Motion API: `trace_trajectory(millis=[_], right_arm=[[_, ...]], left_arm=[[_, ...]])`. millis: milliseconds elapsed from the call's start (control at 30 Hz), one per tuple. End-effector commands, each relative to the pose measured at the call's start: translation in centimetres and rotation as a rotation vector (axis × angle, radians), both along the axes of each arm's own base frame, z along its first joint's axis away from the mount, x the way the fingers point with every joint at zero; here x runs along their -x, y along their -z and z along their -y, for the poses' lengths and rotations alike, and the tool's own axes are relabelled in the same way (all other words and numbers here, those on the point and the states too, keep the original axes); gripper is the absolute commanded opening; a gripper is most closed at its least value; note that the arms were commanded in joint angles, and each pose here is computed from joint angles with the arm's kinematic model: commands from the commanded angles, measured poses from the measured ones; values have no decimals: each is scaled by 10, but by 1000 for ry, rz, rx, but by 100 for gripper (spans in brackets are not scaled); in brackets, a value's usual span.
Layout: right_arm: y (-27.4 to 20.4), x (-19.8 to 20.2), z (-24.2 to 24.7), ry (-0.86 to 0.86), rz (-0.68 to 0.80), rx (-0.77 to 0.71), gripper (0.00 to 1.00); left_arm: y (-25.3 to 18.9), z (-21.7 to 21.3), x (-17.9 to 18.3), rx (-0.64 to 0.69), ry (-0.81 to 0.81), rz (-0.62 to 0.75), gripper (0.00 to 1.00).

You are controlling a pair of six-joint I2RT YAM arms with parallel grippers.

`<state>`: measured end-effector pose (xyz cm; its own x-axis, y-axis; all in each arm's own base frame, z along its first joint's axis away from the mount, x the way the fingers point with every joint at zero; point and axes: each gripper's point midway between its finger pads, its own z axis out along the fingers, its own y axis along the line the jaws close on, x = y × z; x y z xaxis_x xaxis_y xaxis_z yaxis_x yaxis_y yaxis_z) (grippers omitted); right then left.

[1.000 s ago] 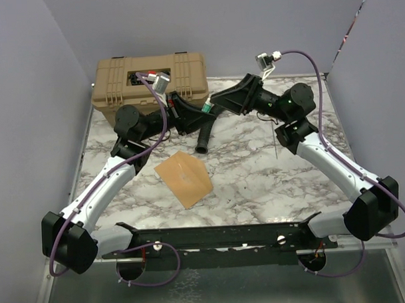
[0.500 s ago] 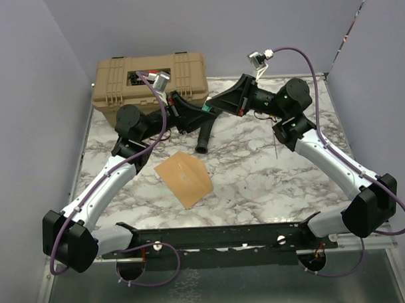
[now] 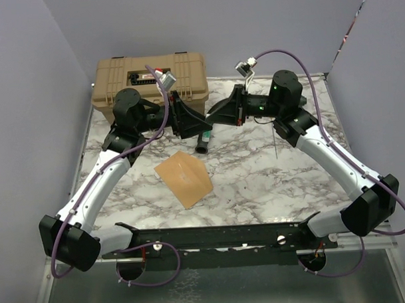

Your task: Place the letter into the envelope and seal it

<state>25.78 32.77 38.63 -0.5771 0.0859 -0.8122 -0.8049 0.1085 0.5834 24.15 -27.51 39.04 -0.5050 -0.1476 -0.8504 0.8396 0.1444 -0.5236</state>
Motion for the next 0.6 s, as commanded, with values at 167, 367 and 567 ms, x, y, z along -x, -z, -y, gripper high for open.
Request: trace_trajectory(millis=[167,367,567], right_arm=[[6,14,-1,-104,-7,12,0],[3,15,-2,-119,-20,-10,0],[-1,17,-3,-132,-19,-23,1]], left_arm=[[35,5,6,-61,96,-109,52],[34,6,19,-66,120,-45,23],[34,6,14,-68,80,-28,0]])
